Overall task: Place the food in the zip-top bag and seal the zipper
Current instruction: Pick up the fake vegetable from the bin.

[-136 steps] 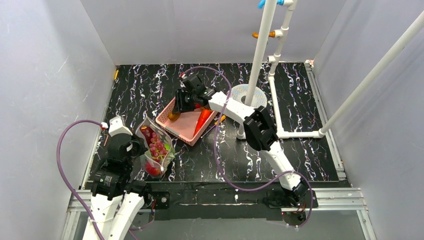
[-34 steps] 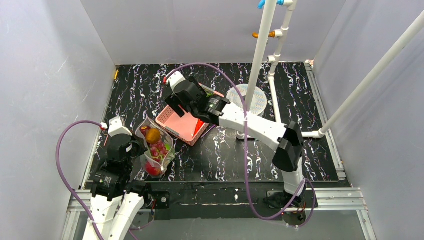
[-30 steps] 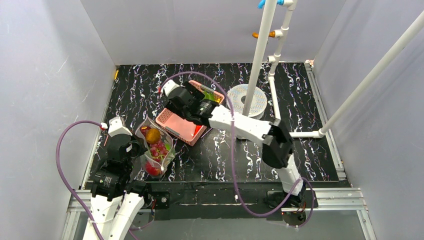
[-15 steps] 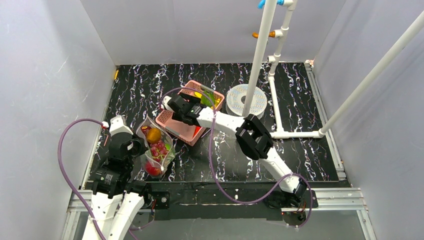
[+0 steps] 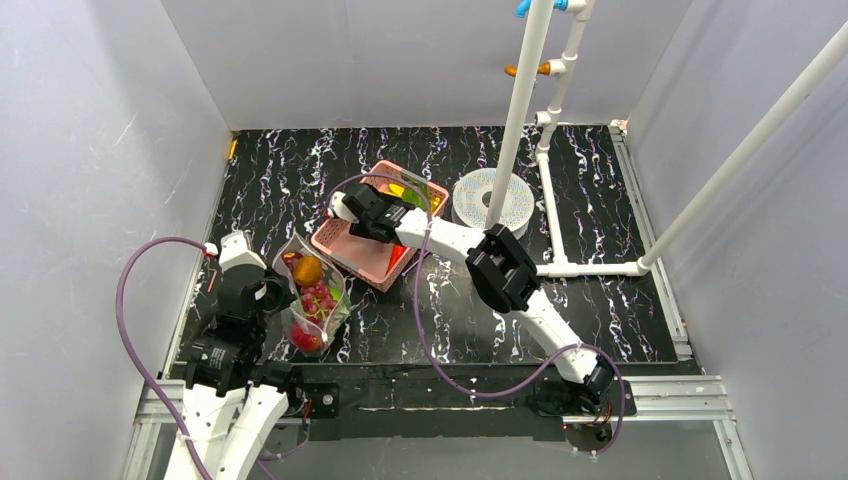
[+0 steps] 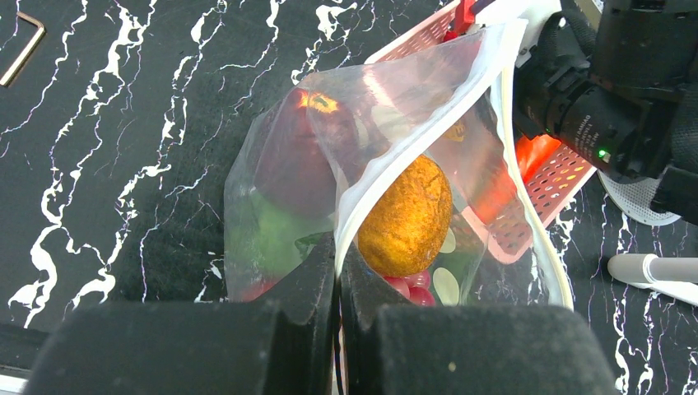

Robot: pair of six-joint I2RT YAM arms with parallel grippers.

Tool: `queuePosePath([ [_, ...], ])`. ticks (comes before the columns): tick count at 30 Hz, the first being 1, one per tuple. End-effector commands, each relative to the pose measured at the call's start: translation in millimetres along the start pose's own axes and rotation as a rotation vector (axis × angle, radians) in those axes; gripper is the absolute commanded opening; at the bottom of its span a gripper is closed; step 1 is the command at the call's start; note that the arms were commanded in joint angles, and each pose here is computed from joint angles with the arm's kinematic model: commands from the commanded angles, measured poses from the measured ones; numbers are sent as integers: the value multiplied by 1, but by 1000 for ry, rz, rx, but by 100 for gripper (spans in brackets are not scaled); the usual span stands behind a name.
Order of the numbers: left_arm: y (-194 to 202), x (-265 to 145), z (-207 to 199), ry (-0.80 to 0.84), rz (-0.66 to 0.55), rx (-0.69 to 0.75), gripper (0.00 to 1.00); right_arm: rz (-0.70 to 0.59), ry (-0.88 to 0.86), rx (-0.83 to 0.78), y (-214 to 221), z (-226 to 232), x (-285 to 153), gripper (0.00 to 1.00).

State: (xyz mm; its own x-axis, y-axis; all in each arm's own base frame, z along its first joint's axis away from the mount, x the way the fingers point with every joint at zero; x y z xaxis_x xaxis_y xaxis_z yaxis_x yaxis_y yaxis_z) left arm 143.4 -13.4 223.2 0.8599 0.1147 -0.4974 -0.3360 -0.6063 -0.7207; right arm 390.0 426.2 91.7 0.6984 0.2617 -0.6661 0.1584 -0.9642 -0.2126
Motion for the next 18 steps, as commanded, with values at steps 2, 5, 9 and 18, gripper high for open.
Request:
queuePosePath([
  [2, -3, 0, 1, -17, -14, 4, 0, -15, 84, 20, -4, -21, 9, 62],
  [5, -3, 0, 2, -18, -14, 5, 0, -9, 154, 14, -4, -27, 9, 43],
  [9, -3, 0, 2, -22, -12, 5, 0, -45, 210, 34, -9, -43, -6, 24],
  [18, -3, -1, 2, -21, -15, 2, 0, -145, 301, 93, -24, -82, -76, 14],
])
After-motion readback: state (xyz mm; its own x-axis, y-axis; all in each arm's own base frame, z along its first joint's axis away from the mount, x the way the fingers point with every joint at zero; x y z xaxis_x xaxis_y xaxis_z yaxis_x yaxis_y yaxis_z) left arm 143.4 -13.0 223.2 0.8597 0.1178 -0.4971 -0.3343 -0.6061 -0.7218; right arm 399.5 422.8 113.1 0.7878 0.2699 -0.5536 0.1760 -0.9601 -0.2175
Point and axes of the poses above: each gripper's point midway between its finger pads, its own x axis out along the fingers, its own z axis along the line the jaws close on, y = z × x, the point moved 5 cm from there along -x, back along the fingers, and after that the axes turned 15 degrees about -x, right-handed, at the moved point
